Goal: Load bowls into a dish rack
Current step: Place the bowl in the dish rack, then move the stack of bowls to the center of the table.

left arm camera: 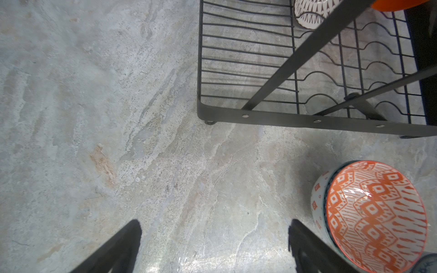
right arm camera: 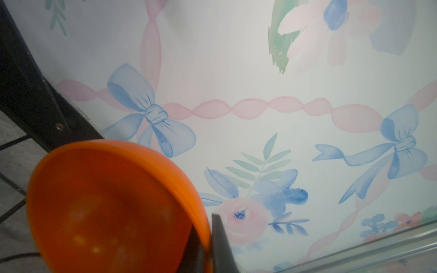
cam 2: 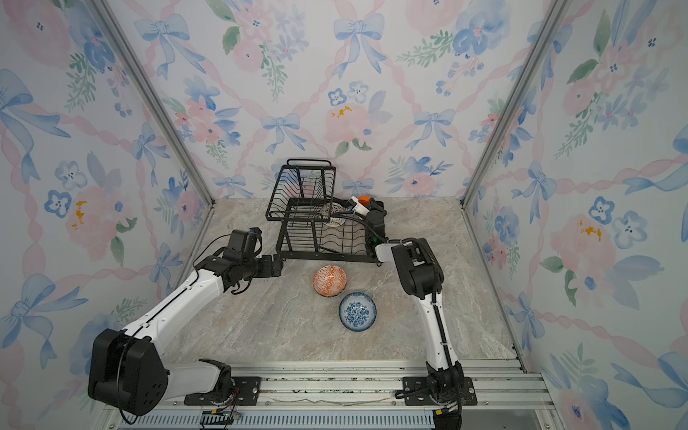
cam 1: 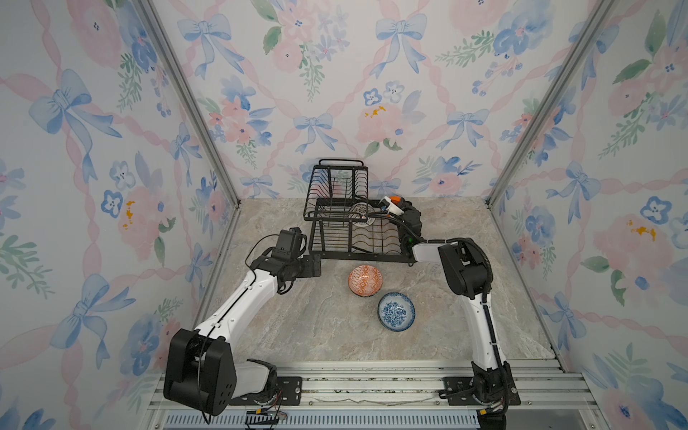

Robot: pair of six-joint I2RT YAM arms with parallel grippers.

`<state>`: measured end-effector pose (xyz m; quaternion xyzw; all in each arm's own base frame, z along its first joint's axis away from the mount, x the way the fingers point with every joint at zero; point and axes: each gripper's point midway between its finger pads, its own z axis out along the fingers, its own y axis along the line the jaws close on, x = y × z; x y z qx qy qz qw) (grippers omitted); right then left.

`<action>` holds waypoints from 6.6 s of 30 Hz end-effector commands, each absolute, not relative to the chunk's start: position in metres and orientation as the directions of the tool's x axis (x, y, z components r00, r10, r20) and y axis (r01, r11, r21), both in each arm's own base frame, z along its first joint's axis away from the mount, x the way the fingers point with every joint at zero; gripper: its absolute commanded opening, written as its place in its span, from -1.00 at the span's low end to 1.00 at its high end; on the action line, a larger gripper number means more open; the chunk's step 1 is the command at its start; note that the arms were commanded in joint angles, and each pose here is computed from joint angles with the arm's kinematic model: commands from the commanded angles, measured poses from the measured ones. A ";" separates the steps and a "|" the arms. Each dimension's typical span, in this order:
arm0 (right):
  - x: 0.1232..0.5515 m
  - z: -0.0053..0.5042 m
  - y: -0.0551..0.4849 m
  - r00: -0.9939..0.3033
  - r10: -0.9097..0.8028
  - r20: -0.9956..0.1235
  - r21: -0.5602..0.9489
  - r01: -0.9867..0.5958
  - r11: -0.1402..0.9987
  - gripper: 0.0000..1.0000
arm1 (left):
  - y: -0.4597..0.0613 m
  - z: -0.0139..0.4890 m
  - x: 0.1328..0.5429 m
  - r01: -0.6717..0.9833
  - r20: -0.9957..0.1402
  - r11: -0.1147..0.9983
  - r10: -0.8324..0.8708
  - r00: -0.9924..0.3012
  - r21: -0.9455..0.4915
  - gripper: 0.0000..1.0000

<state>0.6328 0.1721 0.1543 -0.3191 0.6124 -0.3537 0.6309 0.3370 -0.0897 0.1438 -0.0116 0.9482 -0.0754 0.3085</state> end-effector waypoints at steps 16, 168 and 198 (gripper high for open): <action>0.637 0.158 0.176 0.098 -0.851 -0.516 -0.841 0.128 0.525 -1.00 | -0.089 0.145 0.340 0.028 -0.582 0.988 -0.068 -0.810 -0.154 0.96; 0.433 0.230 0.142 -0.541 -0.231 -0.808 -0.150 -0.190 0.970 0.94 | -0.132 0.160 0.321 0.170 -0.649 0.969 0.014 -0.761 -0.179 0.96; 0.349 0.151 0.152 -0.846 -0.125 -0.518 0.124 -0.218 0.968 0.93 | -0.232 0.098 0.321 0.303 -0.523 0.914 0.126 -0.843 -0.270 0.00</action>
